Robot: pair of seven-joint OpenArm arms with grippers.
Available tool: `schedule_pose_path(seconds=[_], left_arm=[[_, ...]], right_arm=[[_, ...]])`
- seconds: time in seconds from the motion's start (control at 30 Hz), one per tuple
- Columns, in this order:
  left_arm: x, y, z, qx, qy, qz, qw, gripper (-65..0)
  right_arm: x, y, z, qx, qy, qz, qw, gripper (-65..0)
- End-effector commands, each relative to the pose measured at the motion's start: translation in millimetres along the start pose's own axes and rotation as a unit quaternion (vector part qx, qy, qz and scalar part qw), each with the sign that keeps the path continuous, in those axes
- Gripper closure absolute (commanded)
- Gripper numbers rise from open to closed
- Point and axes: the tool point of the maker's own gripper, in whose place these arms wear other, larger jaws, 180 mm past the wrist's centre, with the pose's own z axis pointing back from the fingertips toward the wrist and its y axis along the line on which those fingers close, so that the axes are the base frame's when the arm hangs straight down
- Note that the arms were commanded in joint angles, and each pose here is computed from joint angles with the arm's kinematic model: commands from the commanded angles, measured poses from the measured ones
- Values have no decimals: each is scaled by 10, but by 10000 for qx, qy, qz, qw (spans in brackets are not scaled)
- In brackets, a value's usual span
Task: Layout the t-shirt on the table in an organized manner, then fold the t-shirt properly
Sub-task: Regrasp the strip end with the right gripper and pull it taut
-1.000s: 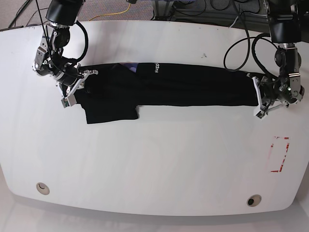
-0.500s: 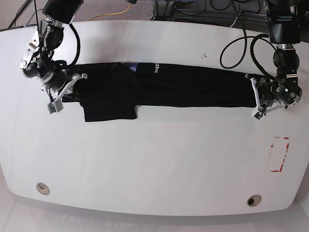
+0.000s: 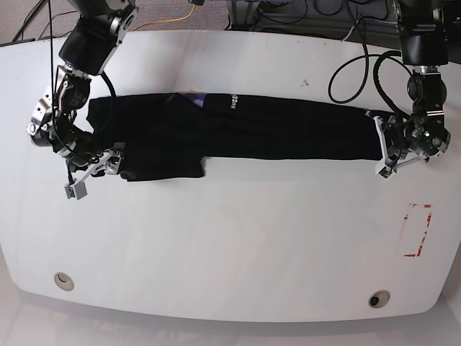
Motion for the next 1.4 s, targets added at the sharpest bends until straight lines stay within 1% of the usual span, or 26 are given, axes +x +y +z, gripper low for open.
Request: schedule_pose_path(seconds=[0.0, 0.07, 0.13, 0.27, 0.53, 0.6, 0.87, 1.0, 1.2, 1.37], left_arm=[[-172, -128, -74, -179, 336, -44, 9993, -1], [-172, -134, -76, -185, 339, -42, 9992, -1], [-172, -134, -76, -185, 339, -42, 9992, -1], [-172, -134, -76, -185, 339, -42, 9992, -1], [-179, -134, -77, -186, 343, -35, 9992, -1], [-179, -134, -77, -186, 343, -35, 9992, -1], [-175, -133, -74, -183, 338, -39, 9993, 0], [-140, -123, -50, -147, 285, -66, 9995, 0], [-19, -105, 39, -13, 107, -208, 9997, 0], [-18, -109, 37, -17, 109, -215, 9997, 0]], right_arm=[[221, -109, -12, 49, -329, -101, 9994, -560], [183, -156, -71, 85, -265, -223, 9994, -560], [234, -166, -104, 112, -264, -217, 9994, -560], [211, -156, -183, 176, -196, -196, 9995, -560], [105, -173, -283, 230, -129, -371, 9990, -510], [112, -154, -310, 260, -133, -378, 9989, -506], [-48, -37, -466, 415, 118, -344, 9985, -504], [-86, 73, -531, 528, 142, -359, 9979, -504], [-119, 110, -553, 566, 172, -385, 9975, -503], [-164, 223, -617, 676, 245, -348, 9968, -503]])
